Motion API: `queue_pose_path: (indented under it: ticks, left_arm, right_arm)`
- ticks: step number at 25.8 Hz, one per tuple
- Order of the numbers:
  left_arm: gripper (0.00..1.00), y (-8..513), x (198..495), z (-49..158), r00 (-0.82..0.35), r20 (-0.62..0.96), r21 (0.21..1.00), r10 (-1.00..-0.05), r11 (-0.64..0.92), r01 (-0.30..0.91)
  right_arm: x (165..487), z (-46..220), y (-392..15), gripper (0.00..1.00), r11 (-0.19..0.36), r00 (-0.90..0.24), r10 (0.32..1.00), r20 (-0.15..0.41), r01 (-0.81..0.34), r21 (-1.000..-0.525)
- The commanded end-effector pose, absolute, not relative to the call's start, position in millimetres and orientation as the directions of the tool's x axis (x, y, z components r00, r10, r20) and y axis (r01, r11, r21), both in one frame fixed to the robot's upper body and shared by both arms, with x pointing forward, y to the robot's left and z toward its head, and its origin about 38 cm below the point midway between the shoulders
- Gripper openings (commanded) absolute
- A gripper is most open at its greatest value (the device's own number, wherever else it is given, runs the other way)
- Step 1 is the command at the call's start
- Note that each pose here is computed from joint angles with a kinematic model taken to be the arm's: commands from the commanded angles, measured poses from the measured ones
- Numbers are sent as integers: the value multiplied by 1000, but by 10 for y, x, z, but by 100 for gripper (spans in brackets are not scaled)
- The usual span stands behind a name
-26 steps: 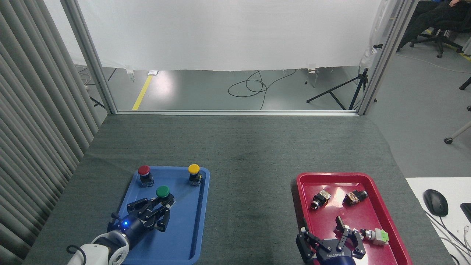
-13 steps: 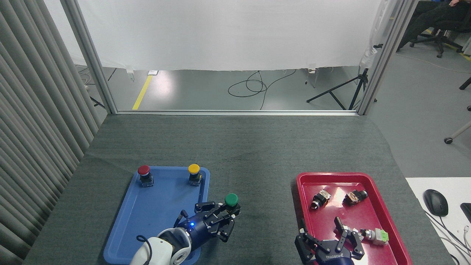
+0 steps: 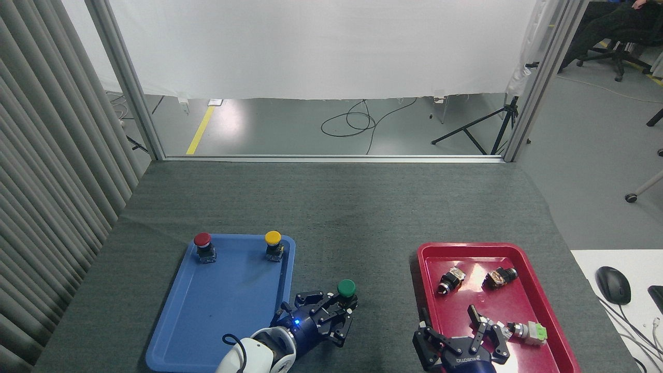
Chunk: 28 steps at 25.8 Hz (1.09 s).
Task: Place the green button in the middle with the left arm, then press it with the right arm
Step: 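Carry the green button off the tray toward the table middle, then set the green button down and open the left gripper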
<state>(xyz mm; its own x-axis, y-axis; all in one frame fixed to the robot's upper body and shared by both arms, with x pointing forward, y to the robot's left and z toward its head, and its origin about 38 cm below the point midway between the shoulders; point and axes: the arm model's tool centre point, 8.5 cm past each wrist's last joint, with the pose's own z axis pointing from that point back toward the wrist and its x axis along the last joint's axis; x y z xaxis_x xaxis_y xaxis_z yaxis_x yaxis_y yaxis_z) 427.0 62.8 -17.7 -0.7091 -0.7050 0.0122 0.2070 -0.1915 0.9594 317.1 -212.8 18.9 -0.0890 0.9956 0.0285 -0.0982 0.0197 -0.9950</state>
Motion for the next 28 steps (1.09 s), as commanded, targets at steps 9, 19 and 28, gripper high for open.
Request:
queue_pose_path:
  ticks: [9, 19, 28]
  left_arm:
    - [99, 595, 4224, -226, -695, 14, 960, -719, -186, 211]
    - [99, 1639, 3913, 169, -530, -85, 990, -844, -132, 51]
    - [99, 2919, 3334, 505, -178, -108, 992, -978, -95, -83]
  right_arm:
    - [3233, 246, -2100, 100, 12, -103, 994, 20, -81, -997]
    - [3266, 252, -1818, 97, 22, -143, 989, 34, -82, -996]
    - [3480, 301, -1199, 0, -60, -309, 951, -25, -105, -993]
